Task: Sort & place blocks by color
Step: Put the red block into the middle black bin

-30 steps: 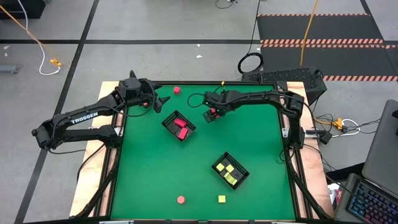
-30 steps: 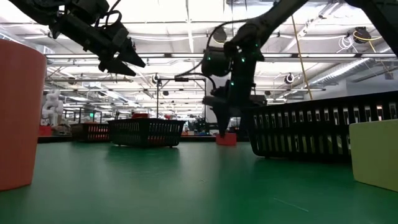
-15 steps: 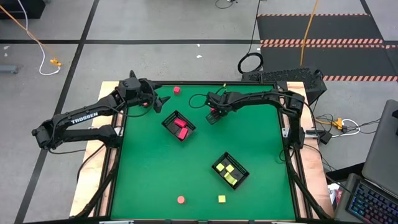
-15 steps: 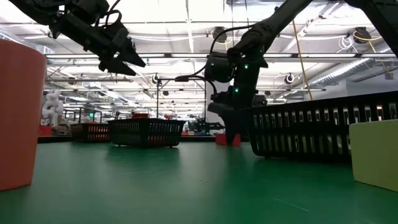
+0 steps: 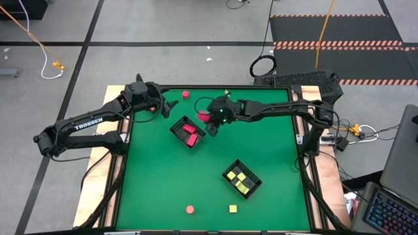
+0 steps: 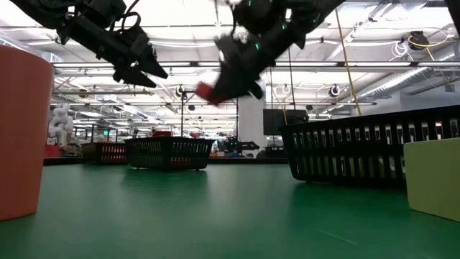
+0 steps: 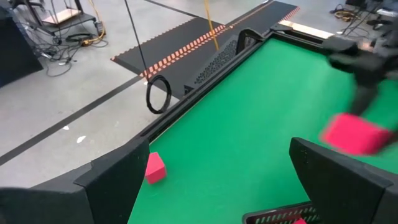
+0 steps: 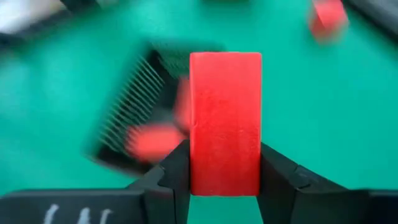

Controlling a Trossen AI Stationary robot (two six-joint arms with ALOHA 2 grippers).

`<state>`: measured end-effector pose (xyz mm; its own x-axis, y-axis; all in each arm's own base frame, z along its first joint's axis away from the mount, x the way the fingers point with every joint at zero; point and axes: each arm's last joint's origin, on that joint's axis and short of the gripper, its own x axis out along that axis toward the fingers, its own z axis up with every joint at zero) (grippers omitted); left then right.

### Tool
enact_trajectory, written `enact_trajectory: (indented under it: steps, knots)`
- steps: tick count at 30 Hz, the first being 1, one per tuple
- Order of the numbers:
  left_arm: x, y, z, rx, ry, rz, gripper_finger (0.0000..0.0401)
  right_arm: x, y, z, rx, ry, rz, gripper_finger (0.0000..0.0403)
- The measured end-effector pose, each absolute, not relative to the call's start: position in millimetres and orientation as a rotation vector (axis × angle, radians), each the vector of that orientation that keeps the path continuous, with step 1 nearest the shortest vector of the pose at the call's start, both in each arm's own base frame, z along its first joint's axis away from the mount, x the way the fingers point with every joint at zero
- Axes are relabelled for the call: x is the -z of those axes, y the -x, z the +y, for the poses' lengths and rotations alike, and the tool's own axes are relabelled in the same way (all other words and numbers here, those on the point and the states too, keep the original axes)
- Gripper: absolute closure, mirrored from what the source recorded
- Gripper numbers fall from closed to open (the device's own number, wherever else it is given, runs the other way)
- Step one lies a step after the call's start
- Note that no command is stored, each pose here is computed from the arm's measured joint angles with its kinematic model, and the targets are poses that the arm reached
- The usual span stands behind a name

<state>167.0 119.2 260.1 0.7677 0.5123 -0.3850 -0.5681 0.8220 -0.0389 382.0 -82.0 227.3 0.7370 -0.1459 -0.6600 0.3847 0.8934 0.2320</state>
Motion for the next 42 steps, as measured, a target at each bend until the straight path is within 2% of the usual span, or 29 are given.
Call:
enact_trajectory:
  steps: [5, 12, 20, 22, 27, 30, 35, 42]
  knots:
    - [-260.1, -166.8, 119.7, -0.598, 0.151, 0.373, 0.0011, -236.3, -396.4, -69.9, 0.191, -0.419, 0.533, 0.0283]
    - [-260.1, -166.7, 119.9, -0.599, 0.151, 0.374, 0.0011, -197.8, -414.2, -68.4, 0.141, -0.518, 0.571, 0.0283]
    - [-259.8, -166.7, 120.0, -0.601, 0.143, 0.379, 0.0011, -177.9, -422.6, -68.9, 0.122, -0.556, 0.575, 0.0282]
    - [-259.3, -166.4, 120.1, -0.608, 0.146, 0.384, 0.0011, -177.5, -422.8, -69.1, 0.123, -0.556, 0.573, 0.0254]
    - [-259.1, -166.1, 120.4, -0.627, 0.164, 0.380, 0.0011, -177.5, -422.8, -69.3, 0.124, -0.556, 0.573, 0.0147]
    - [-259.0, -166.1, 120.4, -0.629, 0.174, 0.378, 0.0011, -177.4, -422.8, -69.3, 0.120, -0.542, 0.574, 0.0109]
    - [-259.0, -165.3, 121.4, -0.675, 0.161, 0.382, 0.0011, -181.3, -421.2, -70.4, 0.093, -0.448, 0.574, 0.0089]
    - [-247.6, -179.5, 134.6, -0.769, 0.266, 0.326, 0.0011, -225.7, -406.7, -89.9, 0.087, -0.277, 0.456, 0.0094]
